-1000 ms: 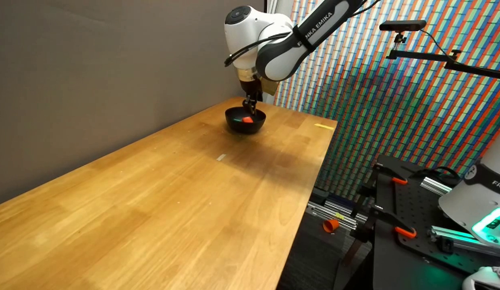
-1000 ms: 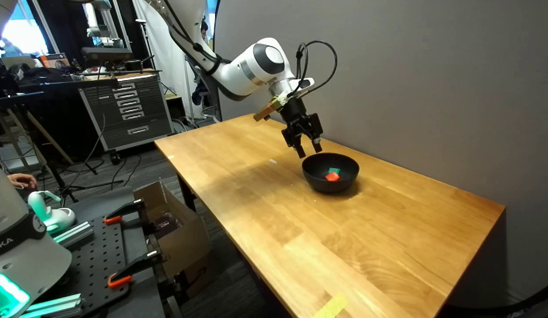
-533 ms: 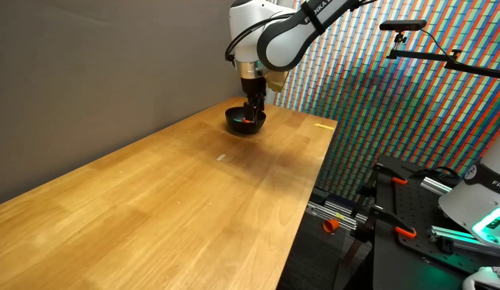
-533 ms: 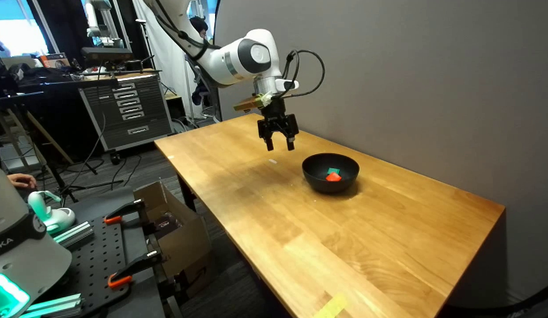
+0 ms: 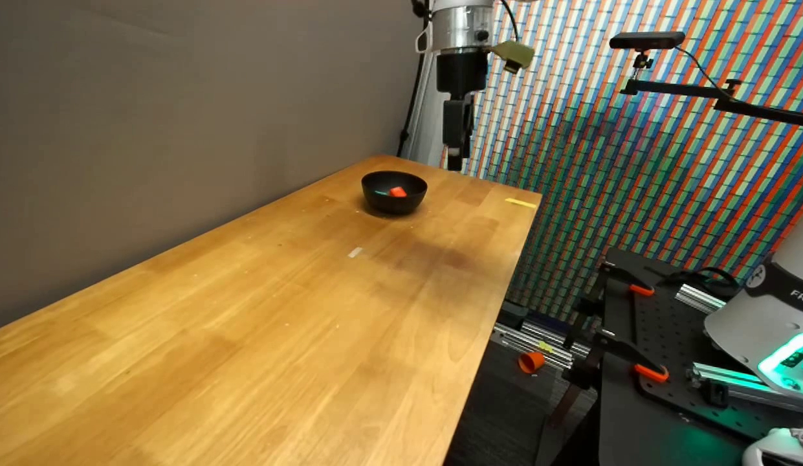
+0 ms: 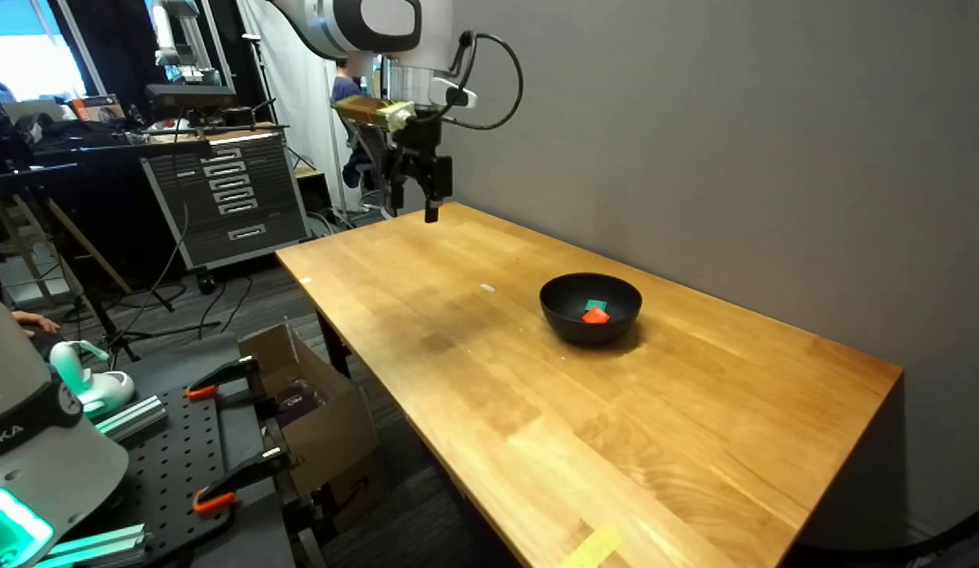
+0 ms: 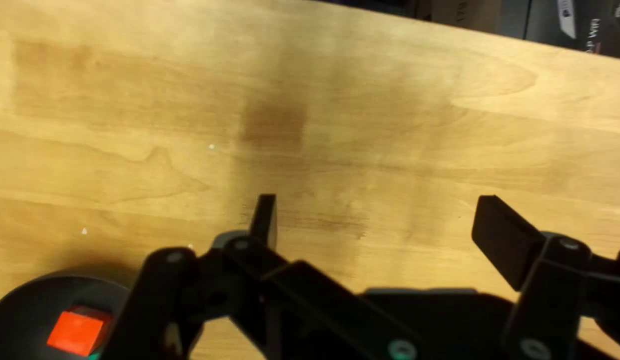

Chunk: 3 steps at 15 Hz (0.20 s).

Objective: Put the green and orange block in the black bowl

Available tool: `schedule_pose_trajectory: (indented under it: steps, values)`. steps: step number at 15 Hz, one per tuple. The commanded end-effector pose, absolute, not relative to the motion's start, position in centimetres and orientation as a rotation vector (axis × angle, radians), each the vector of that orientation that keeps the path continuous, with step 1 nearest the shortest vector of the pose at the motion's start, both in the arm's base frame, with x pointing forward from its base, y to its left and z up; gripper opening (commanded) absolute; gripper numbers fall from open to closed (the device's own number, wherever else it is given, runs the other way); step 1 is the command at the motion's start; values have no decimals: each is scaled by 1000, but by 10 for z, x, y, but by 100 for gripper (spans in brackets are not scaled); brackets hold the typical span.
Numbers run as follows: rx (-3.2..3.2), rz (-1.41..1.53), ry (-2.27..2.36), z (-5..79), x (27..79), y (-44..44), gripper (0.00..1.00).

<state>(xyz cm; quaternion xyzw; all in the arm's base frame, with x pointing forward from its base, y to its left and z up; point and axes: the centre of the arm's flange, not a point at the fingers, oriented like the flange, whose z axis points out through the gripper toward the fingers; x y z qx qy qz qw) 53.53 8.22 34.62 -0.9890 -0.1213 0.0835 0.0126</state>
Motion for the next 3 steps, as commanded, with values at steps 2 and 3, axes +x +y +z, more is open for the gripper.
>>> schedule_pose_trajectory:
  steps: [2, 3]
  values:
    - [-3061, 247, -362, 364, 515, 77, 100]
    - [-3059, 242, -360, 367, 509, 76, 100]
